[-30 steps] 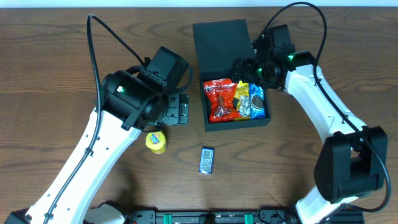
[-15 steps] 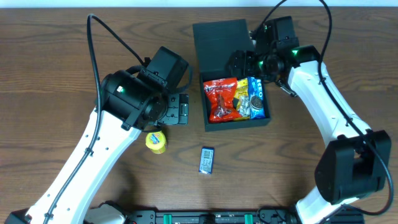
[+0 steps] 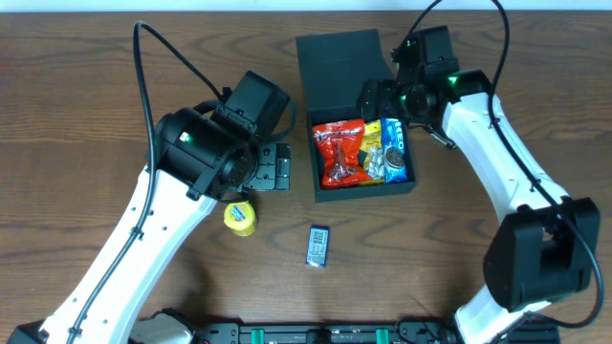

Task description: Pack container

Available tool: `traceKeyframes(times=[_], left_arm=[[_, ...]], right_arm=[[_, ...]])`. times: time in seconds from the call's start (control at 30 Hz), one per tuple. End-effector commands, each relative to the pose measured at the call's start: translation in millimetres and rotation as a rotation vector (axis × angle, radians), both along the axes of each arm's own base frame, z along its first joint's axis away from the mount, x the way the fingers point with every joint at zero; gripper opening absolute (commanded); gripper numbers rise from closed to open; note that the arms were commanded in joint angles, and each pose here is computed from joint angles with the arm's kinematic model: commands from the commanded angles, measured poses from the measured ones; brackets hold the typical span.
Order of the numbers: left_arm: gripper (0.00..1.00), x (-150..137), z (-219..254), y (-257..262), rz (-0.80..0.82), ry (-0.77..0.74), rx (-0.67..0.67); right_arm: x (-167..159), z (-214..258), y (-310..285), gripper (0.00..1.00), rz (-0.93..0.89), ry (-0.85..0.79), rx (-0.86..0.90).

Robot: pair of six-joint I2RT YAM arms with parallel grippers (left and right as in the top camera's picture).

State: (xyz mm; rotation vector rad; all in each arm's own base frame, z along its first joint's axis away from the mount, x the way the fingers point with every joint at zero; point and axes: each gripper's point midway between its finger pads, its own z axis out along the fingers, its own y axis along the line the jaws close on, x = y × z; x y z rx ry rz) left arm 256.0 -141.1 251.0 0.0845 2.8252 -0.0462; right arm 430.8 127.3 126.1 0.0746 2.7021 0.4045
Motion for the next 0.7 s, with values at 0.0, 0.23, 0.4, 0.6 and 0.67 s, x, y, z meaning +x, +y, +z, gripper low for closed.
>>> traceKeyframes(times=[0.0, 0.23, 0.4, 0.6, 0.67], left_arm=[[0.95, -0.2, 7.3, -0.5, -0.014, -0.02, -0.013], [0.95, -0.2, 7.3, -0.5, -0.014, -0.02, -0.013], [0.95, -0.2, 7.3, -0.5, -0.015, -0.02, -0.013], [0.95, -0.2, 7.3, -0.5, -0.015, -0.02, -0.012], [0.95, -0.2, 7.3, -0.4, -0.015, -0.02, -0.012]], right_arm=[[-0.6, -15.2, 6.0, 0.99, 0.029, 0.027, -0.033], [-5.0, -20.1, 14.6, 0.99, 0.051, 0.037, -0.04], [-8.8, -36.6, 17.2, 0.99, 0.059, 0.079, -0.05], [-14.5, -53.4, 8.3, 0.99, 0.044, 0.131, -0.101], [-15.5, -54.4, 4.4, 0.99, 0.036, 0.135, -0.122]])
